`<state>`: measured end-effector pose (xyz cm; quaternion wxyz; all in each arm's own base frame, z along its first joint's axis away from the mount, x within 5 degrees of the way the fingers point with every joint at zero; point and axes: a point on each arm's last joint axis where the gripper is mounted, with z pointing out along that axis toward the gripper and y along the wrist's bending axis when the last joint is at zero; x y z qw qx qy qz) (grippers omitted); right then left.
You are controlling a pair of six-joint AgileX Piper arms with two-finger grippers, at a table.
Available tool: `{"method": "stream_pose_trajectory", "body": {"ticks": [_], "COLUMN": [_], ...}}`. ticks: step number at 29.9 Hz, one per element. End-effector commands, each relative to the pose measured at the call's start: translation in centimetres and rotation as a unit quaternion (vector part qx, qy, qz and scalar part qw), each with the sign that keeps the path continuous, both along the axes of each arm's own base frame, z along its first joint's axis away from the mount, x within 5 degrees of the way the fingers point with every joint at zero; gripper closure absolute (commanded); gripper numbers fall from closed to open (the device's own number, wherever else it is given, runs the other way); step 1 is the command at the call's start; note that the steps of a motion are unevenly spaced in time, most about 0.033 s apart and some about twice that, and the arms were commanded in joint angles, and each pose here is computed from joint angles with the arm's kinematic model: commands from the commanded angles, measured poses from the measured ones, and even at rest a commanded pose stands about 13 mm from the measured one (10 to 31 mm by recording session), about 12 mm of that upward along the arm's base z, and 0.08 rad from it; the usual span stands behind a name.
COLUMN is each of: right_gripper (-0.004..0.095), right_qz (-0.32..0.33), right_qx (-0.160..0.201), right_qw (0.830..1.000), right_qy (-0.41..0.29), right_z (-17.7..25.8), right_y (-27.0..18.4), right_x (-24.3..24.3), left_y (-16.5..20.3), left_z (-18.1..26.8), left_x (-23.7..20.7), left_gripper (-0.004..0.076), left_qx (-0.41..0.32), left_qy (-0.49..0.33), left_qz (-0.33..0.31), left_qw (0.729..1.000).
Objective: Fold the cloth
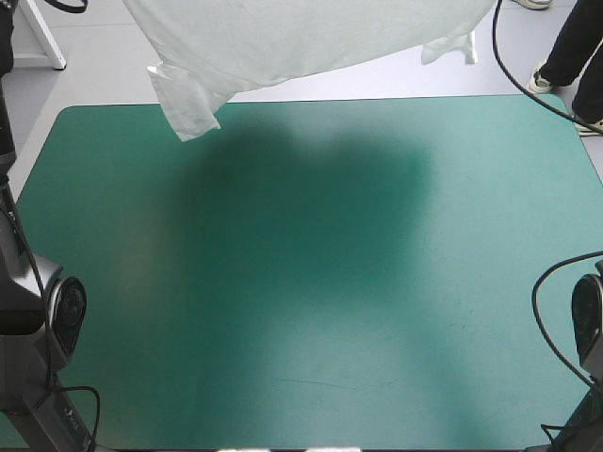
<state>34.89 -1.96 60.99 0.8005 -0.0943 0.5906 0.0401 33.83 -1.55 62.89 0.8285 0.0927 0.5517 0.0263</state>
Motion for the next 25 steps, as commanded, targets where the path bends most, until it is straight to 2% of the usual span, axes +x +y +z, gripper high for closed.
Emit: {"method": "stream_pose_trajectory", "body": {"ticks": [1,4,7,10,12,14,18,22,25], "right_gripper": [0.0924,0.0919,0.0907,0.0901,0.0901,0.0902,0.0903,0.0903,0.0903], "right_qz": [-0.012,0.009,0.023,0.027,0.030,0.026,0.023,0.031,0.035], "right_qx": [-0.002,-0.012,-0.013,-0.025,-0.019,-0.013,-0.025,-0.011,-0.007], "right_qw": [1.000,0.996,0.982,0.970,0.961,0.955,0.927,0.902,0.886], "right_qy": [0.002,0.090,0.189,0.242,0.275,0.295,0.374,0.430,0.462], "right_z": [0.5,-2.4,-6.9,-10.8,-13.7,-16.4,-22.9,-26.6,-28.5], "right_y": [-0.4,-0.3,-0.4,-0.4,-0.4,-0.4,-0.3,0.1,0.4], "right_x": [-1.3,0.5,2.8,3.3,3.1,2.4,0.8,-1.2,-2.9], "left_y": [0.4,-0.2,-1.3,-2.4,-2.7,-2.6,-1.2,1.1,2.9], "left_z": [-0.2,-2.8,-7.0,-11.0,-14.1,-18.3,-25.9,-28.5,-30.1], "left_x": [-0.4,2.0,4.8,6.3,6.6,6.2,3.0,-0.8,-3.5], "left_gripper": [0.0705,0.0705,0.0705,0.0705,0.0705,0.0705,0.0705,0.0705,0.0705], "left_qx": [-0.033,-0.043,-0.044,-0.031,-0.034,-0.038,-0.032,-0.044,-0.036], "left_qy": [0.029,0.108,0.205,0.271,0.304,0.340,0.399,0.427,0.485], "left_qz": [-0.008,-0.029,-0.046,-0.047,-0.045,-0.035,-0.002,0.031,0.048], "left_qw": [0.999,0.993,0.977,0.961,0.951,0.939,0.917,0.903,0.873]}}
